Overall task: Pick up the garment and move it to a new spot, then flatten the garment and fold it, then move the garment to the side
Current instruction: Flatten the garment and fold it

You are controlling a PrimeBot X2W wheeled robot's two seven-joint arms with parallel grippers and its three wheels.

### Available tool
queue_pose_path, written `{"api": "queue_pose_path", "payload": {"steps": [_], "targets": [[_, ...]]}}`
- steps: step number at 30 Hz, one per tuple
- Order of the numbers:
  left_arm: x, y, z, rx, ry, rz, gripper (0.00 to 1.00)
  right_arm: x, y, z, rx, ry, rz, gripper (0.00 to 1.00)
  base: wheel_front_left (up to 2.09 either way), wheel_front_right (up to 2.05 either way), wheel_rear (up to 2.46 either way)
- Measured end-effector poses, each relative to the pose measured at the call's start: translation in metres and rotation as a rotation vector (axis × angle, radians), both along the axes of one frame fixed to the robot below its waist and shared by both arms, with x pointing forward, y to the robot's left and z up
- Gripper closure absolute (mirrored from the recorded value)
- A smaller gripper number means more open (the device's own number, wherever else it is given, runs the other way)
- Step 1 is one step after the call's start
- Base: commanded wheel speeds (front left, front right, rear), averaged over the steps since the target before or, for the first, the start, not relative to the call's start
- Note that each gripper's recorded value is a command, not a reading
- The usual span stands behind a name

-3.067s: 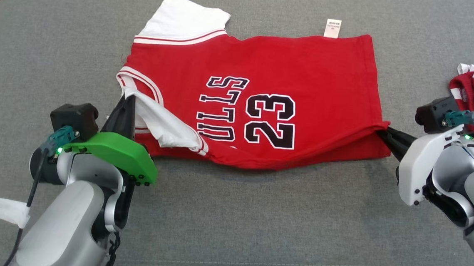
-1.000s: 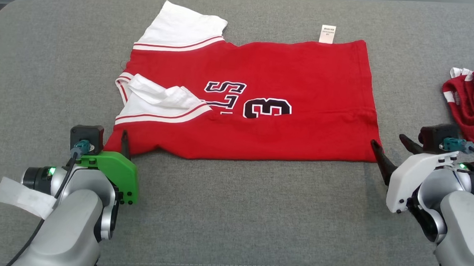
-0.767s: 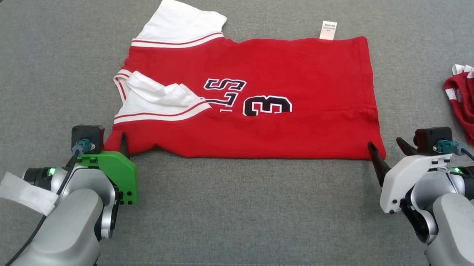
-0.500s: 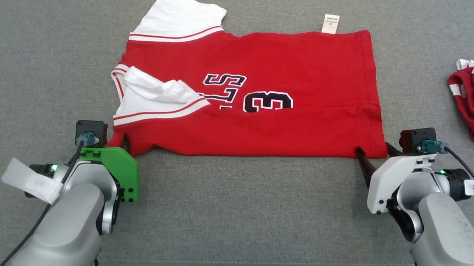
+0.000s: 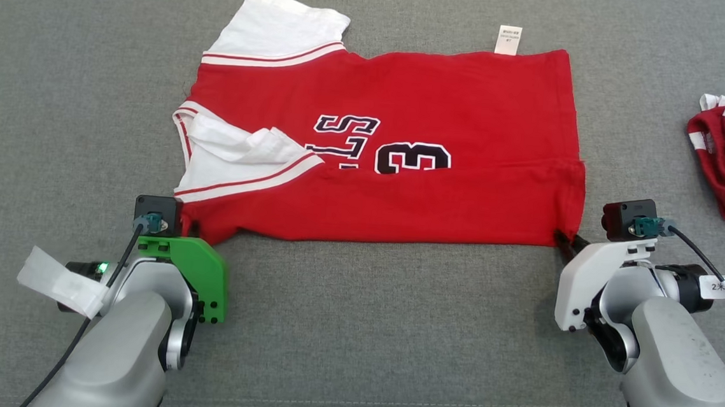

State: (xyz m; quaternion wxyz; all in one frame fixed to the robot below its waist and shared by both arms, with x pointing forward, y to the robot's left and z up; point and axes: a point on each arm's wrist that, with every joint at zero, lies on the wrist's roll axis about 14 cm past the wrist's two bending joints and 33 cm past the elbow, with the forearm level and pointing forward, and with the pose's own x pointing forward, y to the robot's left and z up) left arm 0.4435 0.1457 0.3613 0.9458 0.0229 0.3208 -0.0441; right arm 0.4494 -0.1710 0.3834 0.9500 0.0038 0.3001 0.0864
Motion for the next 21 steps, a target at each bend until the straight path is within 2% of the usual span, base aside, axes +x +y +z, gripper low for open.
{"api": "queue_pose_path", "payload": {"steps": [8,21], "targets": [[-0.015,-0.004,0.008,-0.036,-0.025,-0.006,1.00,-0.016,-0.014,0.012,0.037,-0.009,-0.036,1.00,0.00,0.00,0.00],[-0.057,-0.008,0.018,-0.071,-0.033,-0.006,1.00,-0.068,-0.035,0.022,0.040,0.042,-0.069,1.00,0.00,0.00,0.00]]}}
